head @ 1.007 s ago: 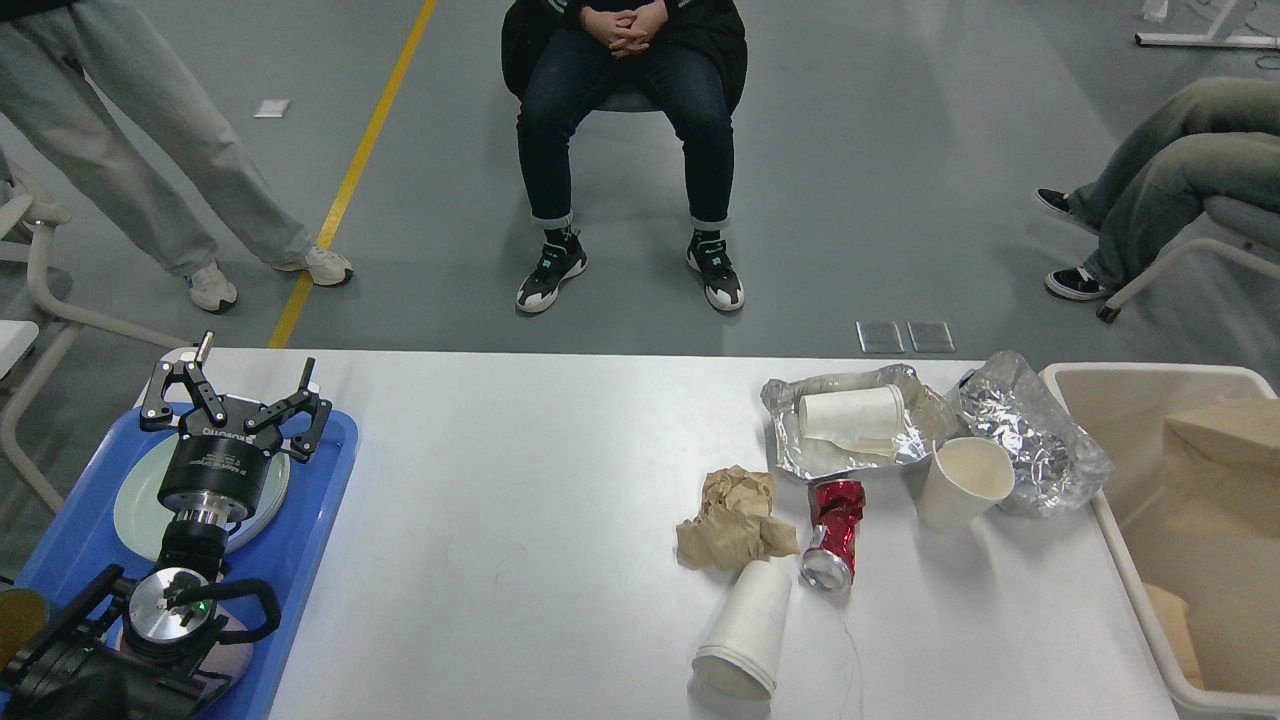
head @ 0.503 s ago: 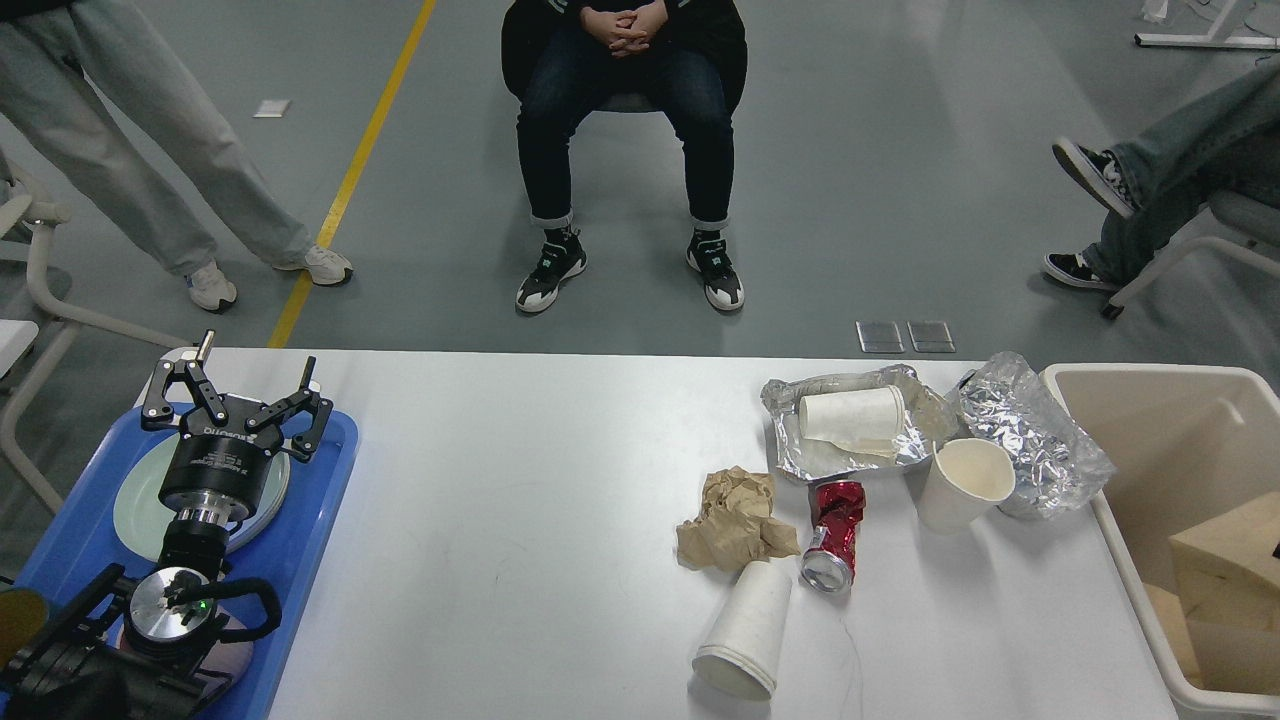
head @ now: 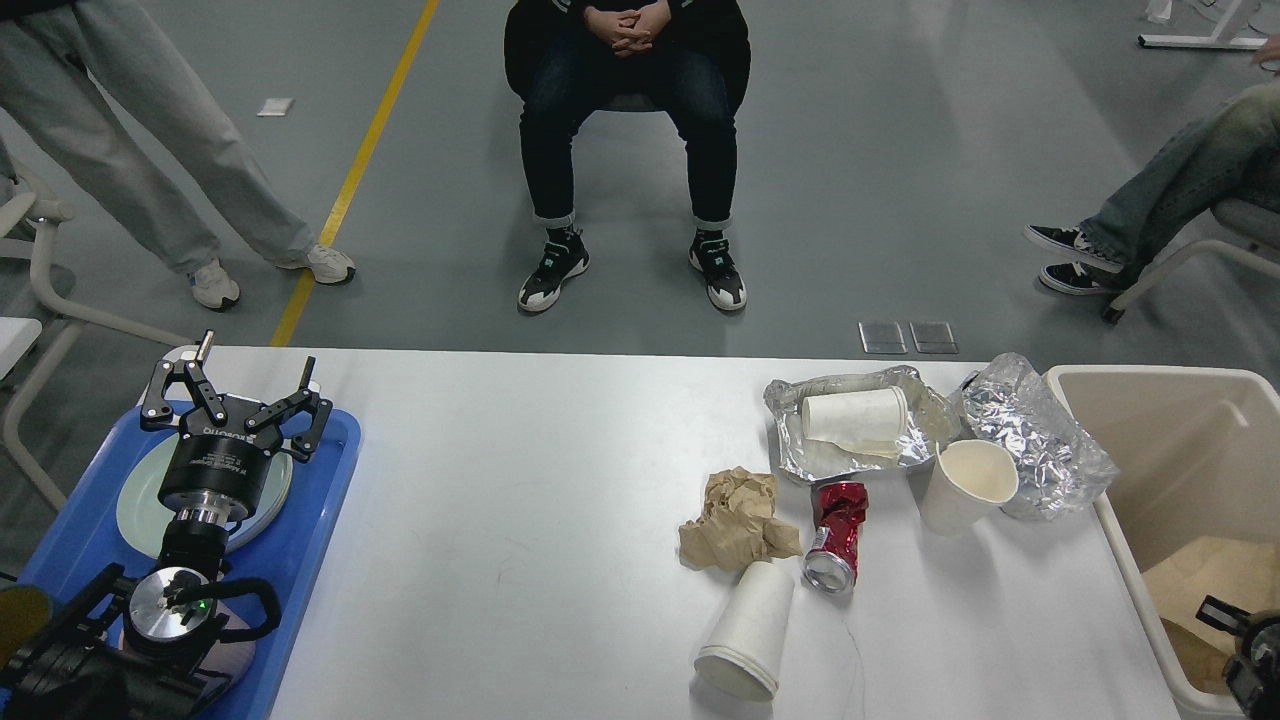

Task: Tidy desktop
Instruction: 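Release the paper bag into the bin and raise the right gripper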

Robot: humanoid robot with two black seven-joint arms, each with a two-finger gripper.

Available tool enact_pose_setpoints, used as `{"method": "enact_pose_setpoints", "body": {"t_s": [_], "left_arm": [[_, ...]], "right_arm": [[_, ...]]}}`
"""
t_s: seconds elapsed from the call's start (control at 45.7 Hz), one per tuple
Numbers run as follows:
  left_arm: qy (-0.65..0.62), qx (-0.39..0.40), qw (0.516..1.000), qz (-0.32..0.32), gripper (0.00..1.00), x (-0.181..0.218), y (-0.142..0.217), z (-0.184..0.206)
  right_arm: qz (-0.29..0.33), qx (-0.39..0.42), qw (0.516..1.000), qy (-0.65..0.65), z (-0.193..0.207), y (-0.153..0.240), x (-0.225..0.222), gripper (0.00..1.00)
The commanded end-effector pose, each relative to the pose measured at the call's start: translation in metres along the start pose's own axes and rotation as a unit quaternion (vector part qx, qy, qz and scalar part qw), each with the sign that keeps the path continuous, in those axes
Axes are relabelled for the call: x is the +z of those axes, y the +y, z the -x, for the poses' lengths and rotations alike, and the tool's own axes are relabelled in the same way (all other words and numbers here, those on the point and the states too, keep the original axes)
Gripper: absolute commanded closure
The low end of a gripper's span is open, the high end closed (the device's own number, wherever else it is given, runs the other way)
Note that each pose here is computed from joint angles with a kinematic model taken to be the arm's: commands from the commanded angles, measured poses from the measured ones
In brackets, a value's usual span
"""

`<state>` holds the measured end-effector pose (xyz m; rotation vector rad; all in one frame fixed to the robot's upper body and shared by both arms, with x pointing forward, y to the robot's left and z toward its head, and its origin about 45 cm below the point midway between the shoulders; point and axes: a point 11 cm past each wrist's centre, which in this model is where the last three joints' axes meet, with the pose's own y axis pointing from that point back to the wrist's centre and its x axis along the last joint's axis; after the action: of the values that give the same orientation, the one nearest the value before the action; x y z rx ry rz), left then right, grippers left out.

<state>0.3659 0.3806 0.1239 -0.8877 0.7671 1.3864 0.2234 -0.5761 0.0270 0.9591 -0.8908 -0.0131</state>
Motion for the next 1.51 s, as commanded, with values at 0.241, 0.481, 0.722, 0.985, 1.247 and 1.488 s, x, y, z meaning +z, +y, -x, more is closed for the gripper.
{"method": "enact_pose_setpoints", "body": {"t_s": [0.241,0.481,0.722,0.985,1.247,1.488], "left_arm": [[0.0,0.0,1.0,0.0,0.04,0.0,0.0,0.0],[0.0,0.0,1.0,0.0,0.04,0.0,0.0,0.0],[0.0,0.0,1.0,0.0,0.04,0.0,0.0,0.0],[0.0,0.0,1.0,0.0,0.04,0.0,0.0,0.0],[0.0,0.0,1.0,-0.001,0.04,-0.001,0.0,0.0],[0.0,0.0,1.0,0.0,0.04,0.0,0.0,0.0]], "right_arm": [[-0.005,0.031,1.0,-0.003,-0.008,0.0,-0.002,0.0],[-0.009,0.028,1.0,-0.007,-0.008,0.001,-0.005,0.0],[-0.006,-0.042,0.998,-0.035,-0.03,0.013,0.003,0.0],[0.028,-0.163,0.986,0.03,-0.103,0.079,-0.027,0.0],[-0.048,-0.269,0.95,0.153,-0.165,0.183,-0.101,0.0],[-0.108,-0.246,0.926,0.266,-0.189,0.297,-0.157,0.0]]}}
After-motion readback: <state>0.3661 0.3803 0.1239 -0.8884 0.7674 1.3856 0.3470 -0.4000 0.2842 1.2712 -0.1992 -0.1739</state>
